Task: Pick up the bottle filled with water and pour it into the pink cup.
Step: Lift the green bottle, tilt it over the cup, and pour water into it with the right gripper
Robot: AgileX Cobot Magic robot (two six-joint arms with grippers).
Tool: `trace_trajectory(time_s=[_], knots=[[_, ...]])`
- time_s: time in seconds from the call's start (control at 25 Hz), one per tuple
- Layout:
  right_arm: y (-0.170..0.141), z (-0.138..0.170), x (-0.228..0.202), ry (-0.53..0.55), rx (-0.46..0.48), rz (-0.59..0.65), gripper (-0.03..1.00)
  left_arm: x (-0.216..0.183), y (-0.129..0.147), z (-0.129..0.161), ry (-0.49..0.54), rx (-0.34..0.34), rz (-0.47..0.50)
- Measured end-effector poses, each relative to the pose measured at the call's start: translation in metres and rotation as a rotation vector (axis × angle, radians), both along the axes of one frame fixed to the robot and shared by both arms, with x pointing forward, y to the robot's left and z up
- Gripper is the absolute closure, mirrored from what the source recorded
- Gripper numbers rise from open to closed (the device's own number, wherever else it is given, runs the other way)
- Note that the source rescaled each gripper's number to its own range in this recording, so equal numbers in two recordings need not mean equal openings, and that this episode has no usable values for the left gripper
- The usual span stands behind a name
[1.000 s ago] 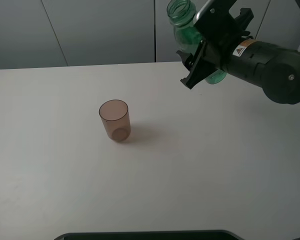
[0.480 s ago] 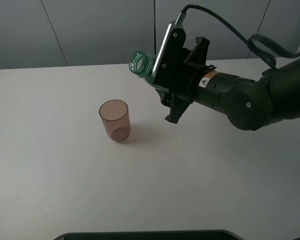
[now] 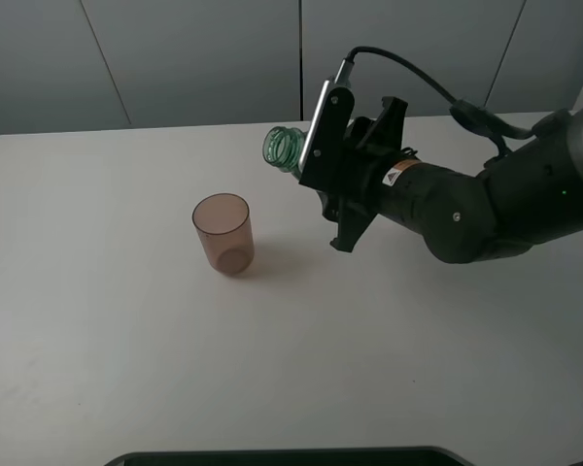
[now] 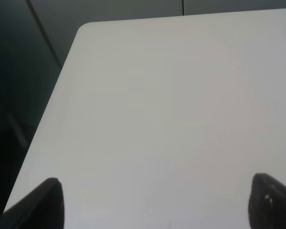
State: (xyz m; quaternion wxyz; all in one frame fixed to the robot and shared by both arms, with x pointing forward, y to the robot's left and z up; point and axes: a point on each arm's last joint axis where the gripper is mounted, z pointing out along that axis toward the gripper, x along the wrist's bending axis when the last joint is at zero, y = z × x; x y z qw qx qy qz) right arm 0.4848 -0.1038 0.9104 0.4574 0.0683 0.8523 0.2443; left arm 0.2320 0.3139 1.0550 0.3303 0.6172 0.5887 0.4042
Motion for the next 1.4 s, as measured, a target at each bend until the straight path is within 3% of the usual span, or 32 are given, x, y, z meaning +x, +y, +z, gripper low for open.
trace_trajectory(time_s=[0.2,0.4,0.72,1.08,1.4], knots=[[-0.004,-0.002,0.001,0.008,-0.02,-0.046,0.96,0.0,0.0,0.0,0.0,0.0,0.0],[0.001,-0.002,-0.003,-0.016,-0.077,-0.01,0.96,0.0,0.0,0.0,0.0,0.0,0.0],[0.014,0.005,0.005,-0.04,-0.055,-0.021,0.96,0.0,0.0,0.0,0.0,0.0,0.0],[0.032,-0.023,0.007,-0.012,-0.15,0.029,0.96,0.0,0.0,0.0,0.0,0.0,0.0],[0.036,-0.025,0.004,-0.036,-0.212,0.067,0.97,0.0,0.0,0.0,0.0,-0.002,0.001]])
